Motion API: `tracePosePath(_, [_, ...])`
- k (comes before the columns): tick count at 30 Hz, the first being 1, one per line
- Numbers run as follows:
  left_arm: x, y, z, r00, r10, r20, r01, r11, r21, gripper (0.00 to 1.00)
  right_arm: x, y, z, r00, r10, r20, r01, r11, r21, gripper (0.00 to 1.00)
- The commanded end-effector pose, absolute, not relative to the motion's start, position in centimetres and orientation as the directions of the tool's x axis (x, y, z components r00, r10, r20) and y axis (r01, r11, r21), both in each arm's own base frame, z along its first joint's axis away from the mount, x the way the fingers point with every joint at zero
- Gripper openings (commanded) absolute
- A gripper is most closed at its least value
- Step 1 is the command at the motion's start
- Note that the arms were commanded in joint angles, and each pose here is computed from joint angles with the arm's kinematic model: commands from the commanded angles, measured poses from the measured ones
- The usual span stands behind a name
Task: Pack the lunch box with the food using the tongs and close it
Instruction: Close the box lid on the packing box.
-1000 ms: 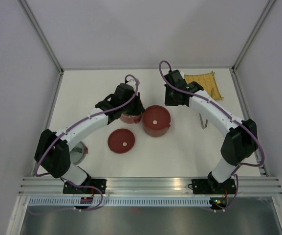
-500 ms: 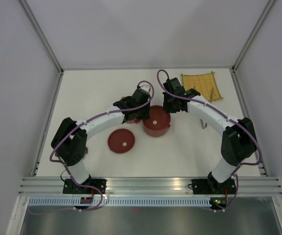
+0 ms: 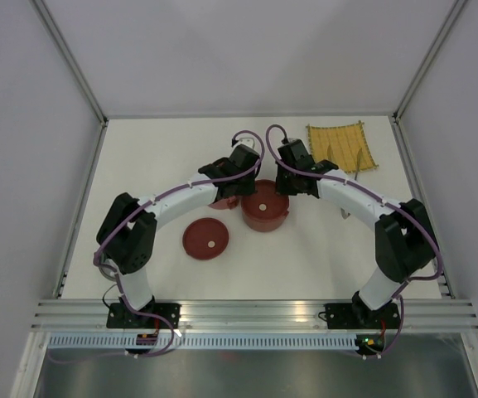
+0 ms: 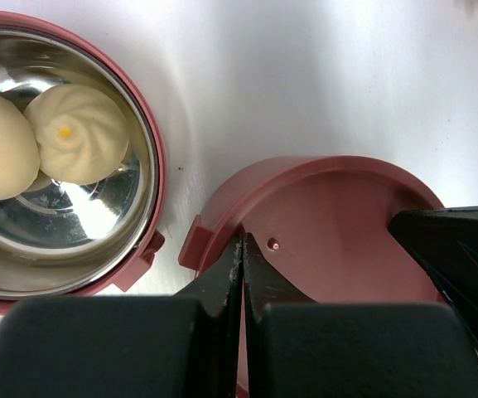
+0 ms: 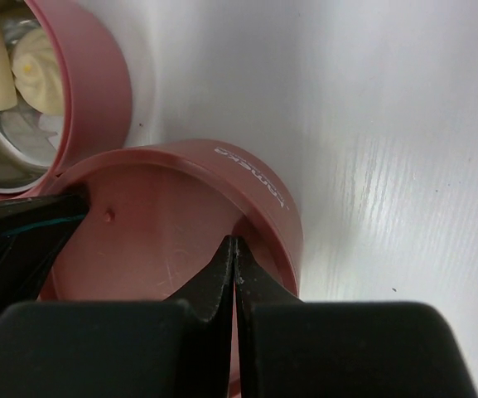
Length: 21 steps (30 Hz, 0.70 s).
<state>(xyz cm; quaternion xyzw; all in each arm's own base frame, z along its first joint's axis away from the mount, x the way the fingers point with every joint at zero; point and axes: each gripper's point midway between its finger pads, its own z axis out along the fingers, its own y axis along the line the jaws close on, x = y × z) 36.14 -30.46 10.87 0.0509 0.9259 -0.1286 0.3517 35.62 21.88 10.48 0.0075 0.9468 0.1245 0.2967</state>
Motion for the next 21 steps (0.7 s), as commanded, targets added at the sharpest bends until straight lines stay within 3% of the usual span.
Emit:
tracePosePath(1, [32.7, -27.1, 6.0, -0.846, 0.086, -0.526, 0.151, 0.985, -0.081, 0.02, 33.1, 20.4, 7.4, -0.869, 0.067, -0.49, -0.039, 0.979, 0.202, 0.0])
tracePosePath(8, [30.2, -26.2, 3.5, -0.884, 0.048, -0.464, 0.113, 0.987, -0.111, 0.02, 31.6, 19.4, 6.2, -0.866, 0.088, -0.492, -0.013, 0.98, 0.198, 0.01])
tracePosePath(14, [29.9, -28.5, 4.3, -0.781, 0.11, -0.615, 0.24, 0.962, -0.133, 0.02, 31.6, 18.7, 6.9, -0.816, 0.088, -0.572, -0.033, 0.98, 0.198, 0.0])
tracePosePath(21, [28.8, -28.7, 5.6, -0.763, 0.119, -0.635, 0.258, 0.957, -0.131, 0.02, 31.4, 18.6, 7.2, -0.793, 0.096, -0.601, -0.031, 0.98, 0.197, 0.01])
